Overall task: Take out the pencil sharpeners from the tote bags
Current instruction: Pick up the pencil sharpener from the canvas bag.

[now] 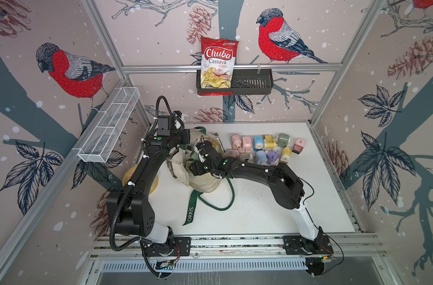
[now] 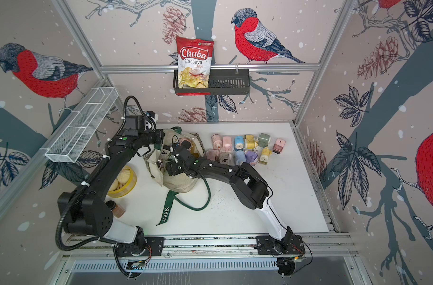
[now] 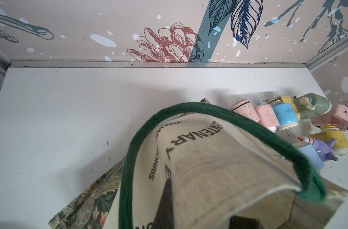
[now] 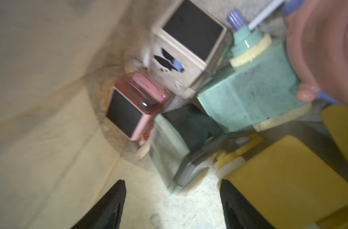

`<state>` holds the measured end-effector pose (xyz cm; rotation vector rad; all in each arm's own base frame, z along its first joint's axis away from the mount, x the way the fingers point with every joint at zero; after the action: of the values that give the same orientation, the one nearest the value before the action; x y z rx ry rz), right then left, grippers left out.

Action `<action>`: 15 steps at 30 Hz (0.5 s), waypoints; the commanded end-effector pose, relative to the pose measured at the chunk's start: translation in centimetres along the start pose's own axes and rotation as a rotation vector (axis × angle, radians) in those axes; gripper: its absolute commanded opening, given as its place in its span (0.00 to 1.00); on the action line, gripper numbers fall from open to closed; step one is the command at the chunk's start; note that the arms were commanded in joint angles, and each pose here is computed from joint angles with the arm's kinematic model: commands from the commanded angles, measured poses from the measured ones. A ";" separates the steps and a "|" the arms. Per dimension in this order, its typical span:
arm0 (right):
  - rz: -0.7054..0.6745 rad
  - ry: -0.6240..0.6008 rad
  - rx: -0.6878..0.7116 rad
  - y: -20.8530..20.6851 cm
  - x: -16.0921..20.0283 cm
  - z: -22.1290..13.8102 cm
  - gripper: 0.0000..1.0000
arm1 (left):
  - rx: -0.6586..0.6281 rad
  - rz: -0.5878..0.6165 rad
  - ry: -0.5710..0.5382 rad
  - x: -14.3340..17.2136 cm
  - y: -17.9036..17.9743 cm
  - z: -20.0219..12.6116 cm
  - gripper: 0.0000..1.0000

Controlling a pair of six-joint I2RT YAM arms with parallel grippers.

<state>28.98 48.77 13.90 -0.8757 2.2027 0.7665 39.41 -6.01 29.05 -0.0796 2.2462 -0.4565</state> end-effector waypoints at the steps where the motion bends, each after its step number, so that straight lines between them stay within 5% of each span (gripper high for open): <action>1: 0.043 -0.001 -0.024 -0.5 -0.1 0.6 0.80 | 0.027 0.003 -0.058 -1.2 -0.3 -0.4 0.00; 15: 0.070 -0.027 -0.054 -2.3 -0.7 4.4 0.87 | 0.052 -0.008 -0.066 -1.4 -0.2 -0.6 0.00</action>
<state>32.45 50.38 11.91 -0.8255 2.1797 0.8345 39.30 -5.82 29.09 -0.0834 2.2453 -0.5071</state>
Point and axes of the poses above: each gripper's point midway between its finger pads, its own z axis out along the fingers, its own y axis along the line the jaws close on, x = y × z, the point moved 6 cm from there along -z, back along the fingers, and after that the axes turned 10 degrees about -z, right-handed, at the moved point
